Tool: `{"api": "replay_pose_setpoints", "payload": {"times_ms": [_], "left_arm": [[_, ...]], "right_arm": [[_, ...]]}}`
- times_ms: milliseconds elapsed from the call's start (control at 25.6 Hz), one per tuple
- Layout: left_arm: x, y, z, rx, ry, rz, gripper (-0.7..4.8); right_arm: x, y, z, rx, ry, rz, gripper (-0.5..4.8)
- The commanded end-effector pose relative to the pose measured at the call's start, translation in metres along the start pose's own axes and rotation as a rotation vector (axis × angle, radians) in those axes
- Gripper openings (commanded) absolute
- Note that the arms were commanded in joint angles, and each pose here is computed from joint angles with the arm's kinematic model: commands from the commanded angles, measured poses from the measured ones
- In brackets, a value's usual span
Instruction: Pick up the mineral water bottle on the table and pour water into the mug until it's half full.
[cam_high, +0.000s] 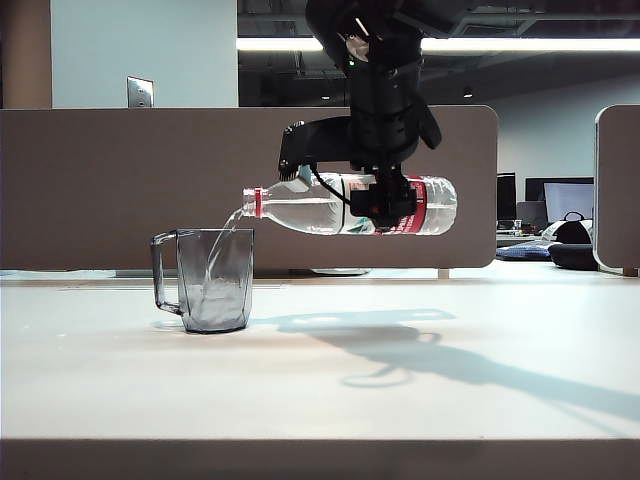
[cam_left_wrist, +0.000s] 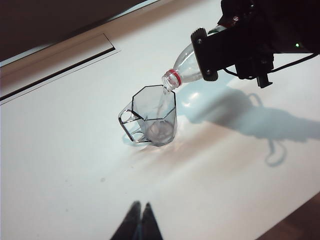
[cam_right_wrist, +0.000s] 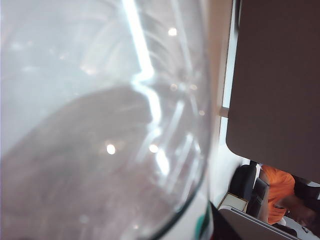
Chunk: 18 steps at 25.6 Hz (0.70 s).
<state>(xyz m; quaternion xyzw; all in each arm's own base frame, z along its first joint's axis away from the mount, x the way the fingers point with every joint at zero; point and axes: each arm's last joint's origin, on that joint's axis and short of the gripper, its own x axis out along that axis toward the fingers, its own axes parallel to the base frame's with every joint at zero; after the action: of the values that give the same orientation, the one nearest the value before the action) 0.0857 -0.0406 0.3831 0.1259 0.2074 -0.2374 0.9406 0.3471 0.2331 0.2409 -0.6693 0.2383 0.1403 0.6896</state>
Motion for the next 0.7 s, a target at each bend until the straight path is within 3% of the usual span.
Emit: {"api": "replay_pose_setpoints", "payload": {"times_ms": [39, 509, 704], "left_arm": [[-0.002, 0.0, 0.002, 0.004, -0.018, -0.003, -0.05], [-0.004, 0.0, 0.001, 0.004, -0.023, -0.002, -0.05], [-0.004, 0.0, 0.001, 0.004, -0.023, -0.003, -0.05]], "right_arm": [[-0.006, -0.011, 0.001, 0.029, 0.003, -0.065, 3.23], [-0.008, -0.012, 0.002, 0.008, 0.016, -0.076, 3.22], [-0.013, -0.022, 0.006, 0.028, -0.003, -0.11, 3.03]]}}
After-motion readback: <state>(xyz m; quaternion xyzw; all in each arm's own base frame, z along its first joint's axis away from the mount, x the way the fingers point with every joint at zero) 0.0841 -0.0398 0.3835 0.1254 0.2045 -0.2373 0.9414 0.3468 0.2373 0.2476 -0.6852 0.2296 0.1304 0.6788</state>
